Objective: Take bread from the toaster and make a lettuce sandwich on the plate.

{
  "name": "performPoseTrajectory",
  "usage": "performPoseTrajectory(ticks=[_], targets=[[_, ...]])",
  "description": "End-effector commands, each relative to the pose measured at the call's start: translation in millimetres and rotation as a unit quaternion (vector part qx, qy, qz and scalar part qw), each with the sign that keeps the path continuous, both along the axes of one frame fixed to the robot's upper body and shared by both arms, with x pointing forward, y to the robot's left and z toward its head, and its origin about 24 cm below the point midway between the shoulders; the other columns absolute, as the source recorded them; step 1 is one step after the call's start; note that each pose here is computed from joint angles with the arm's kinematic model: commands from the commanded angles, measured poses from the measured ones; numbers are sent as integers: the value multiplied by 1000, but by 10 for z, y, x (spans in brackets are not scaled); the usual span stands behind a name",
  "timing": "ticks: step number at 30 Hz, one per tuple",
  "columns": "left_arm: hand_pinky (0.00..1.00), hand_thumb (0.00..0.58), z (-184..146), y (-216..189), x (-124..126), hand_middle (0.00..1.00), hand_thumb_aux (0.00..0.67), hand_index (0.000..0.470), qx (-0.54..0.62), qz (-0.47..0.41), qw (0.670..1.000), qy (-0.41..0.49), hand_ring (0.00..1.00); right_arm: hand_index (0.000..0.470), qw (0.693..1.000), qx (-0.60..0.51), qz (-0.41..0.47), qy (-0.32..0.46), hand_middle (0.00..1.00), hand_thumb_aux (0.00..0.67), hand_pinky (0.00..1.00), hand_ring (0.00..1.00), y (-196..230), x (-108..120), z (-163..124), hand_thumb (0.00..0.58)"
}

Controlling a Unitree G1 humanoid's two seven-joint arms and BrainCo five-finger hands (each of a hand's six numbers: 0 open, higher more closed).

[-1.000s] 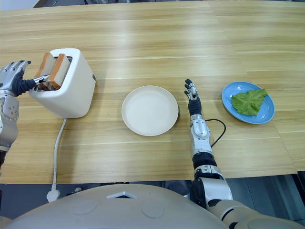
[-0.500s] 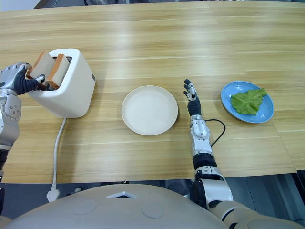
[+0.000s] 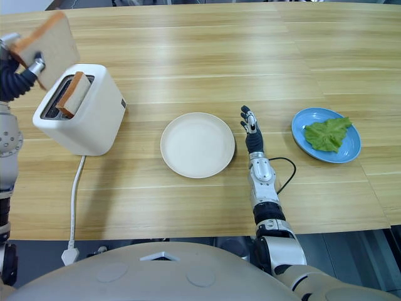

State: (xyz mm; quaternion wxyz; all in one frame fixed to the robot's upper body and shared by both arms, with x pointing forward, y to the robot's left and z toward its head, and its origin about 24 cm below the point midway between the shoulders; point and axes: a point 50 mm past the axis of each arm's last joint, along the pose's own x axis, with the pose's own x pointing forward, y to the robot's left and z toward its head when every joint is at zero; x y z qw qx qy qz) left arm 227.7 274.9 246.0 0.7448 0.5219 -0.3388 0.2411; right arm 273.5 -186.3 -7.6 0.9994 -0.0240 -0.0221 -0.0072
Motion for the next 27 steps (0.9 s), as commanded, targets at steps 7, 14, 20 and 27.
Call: performPoseTrajectory(ticks=[7, 14, 20, 27], targets=[[1000, 580, -36, -595, -7, 1000, 670, 460, -163, -271, 949, -6, 1000, 0, 1000, 1, -8, 9, 0, 0, 0, 0, 5, 8, -26, 0], [1000, 580, -1167, -1643, 319, 1000, 670, 460, -177, -402, 862, 253, 1000, 0, 993, 25, -111, -34, 0, 0, 0, 0, -364, 21, 146, 0], [1000, 580, -1917, -1955, 477, 1000, 670, 460, -158, -437, 777, 425, 1000, 0, 983, 22, -168, -71, 0, 0, 0, 0, -604, -56, 264, 0], [1000, 580, -2267, -1861, 653, 1000, 670, 460, -88, -386, 760, 515, 1000, 0, 985, 21, -159, -66, 0, 0, 0, 0, -557, -53, 250, 0]])
